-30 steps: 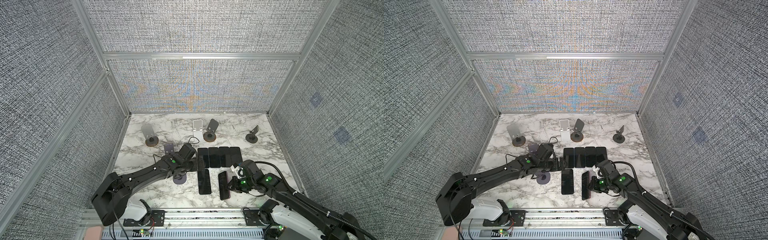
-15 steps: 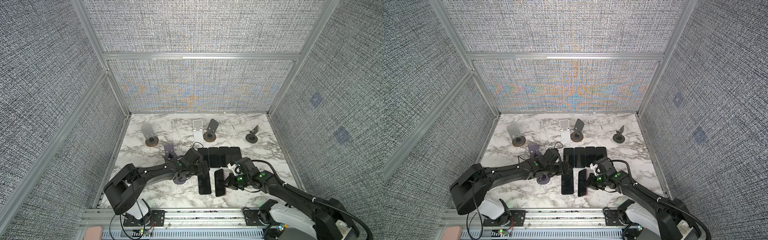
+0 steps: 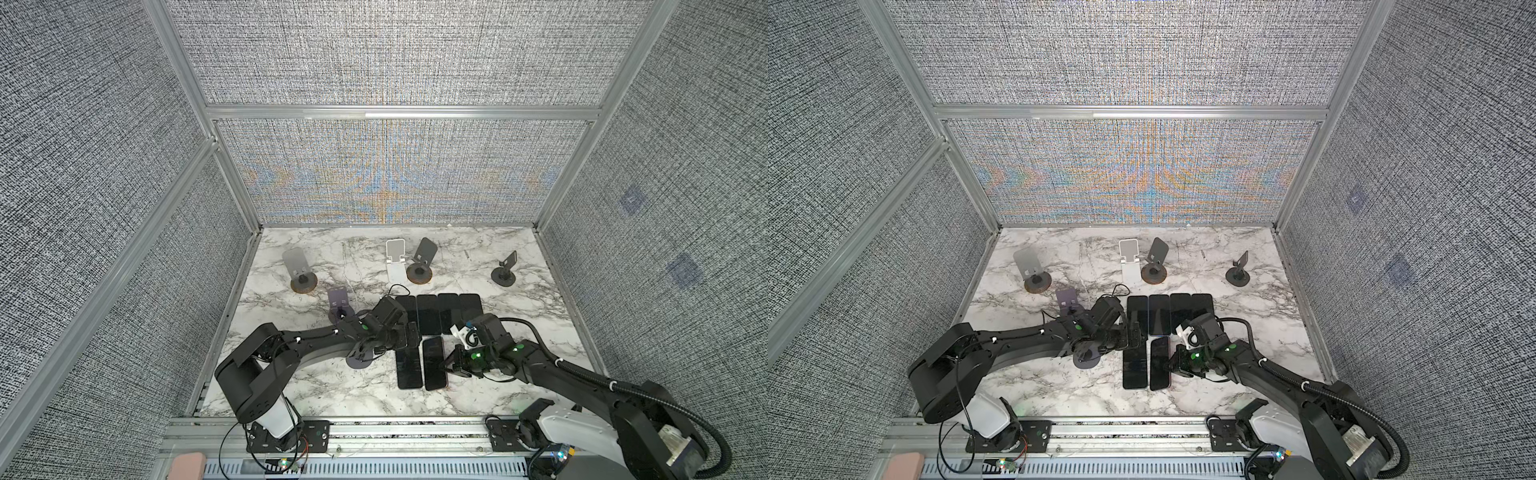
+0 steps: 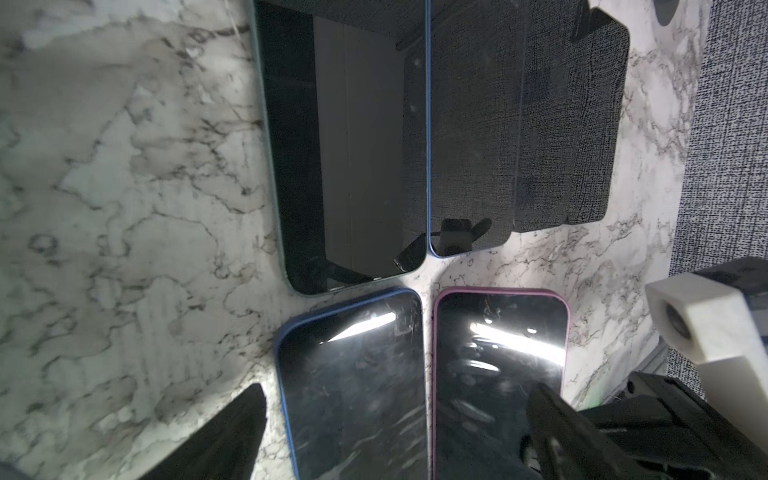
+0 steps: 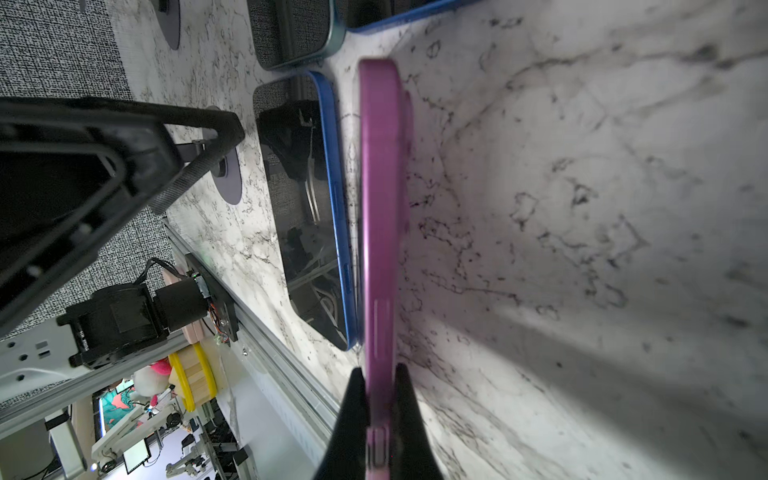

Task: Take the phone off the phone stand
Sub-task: 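Open the right gripper to release the purple-edged phone flat on the table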

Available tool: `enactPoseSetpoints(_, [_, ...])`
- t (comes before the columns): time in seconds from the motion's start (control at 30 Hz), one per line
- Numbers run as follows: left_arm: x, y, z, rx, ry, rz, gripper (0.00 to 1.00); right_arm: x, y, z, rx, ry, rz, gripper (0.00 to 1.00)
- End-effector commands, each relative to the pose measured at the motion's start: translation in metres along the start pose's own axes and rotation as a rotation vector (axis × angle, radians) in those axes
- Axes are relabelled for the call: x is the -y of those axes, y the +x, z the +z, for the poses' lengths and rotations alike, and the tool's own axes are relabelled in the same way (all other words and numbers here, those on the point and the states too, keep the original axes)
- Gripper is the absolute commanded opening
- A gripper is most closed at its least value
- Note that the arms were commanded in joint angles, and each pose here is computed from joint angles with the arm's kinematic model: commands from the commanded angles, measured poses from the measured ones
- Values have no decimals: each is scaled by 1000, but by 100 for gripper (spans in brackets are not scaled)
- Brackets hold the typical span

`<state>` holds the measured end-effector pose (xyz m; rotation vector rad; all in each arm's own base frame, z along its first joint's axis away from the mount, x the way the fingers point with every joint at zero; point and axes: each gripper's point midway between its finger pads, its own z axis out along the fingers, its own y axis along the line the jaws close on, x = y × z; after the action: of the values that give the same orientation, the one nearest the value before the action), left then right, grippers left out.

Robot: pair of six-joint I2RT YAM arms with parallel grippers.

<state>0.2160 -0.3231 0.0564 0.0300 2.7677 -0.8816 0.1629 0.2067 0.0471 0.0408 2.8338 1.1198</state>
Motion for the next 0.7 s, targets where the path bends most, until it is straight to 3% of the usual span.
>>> enactPoseSetpoints(0.0, [4, -1, 1, -4, 14, 9, 99, 23, 5, 1, -4, 105, 27, 9])
enactPoseSetpoints(0.3, [6, 2, 12, -26, 22, 4, 99, 32, 4, -1, 10, 159, 32, 24])
enactPoseSetpoints(0.67, [12, 0, 10, -15, 47, -6, 99, 24, -8, 4, 25, 128, 18, 25])
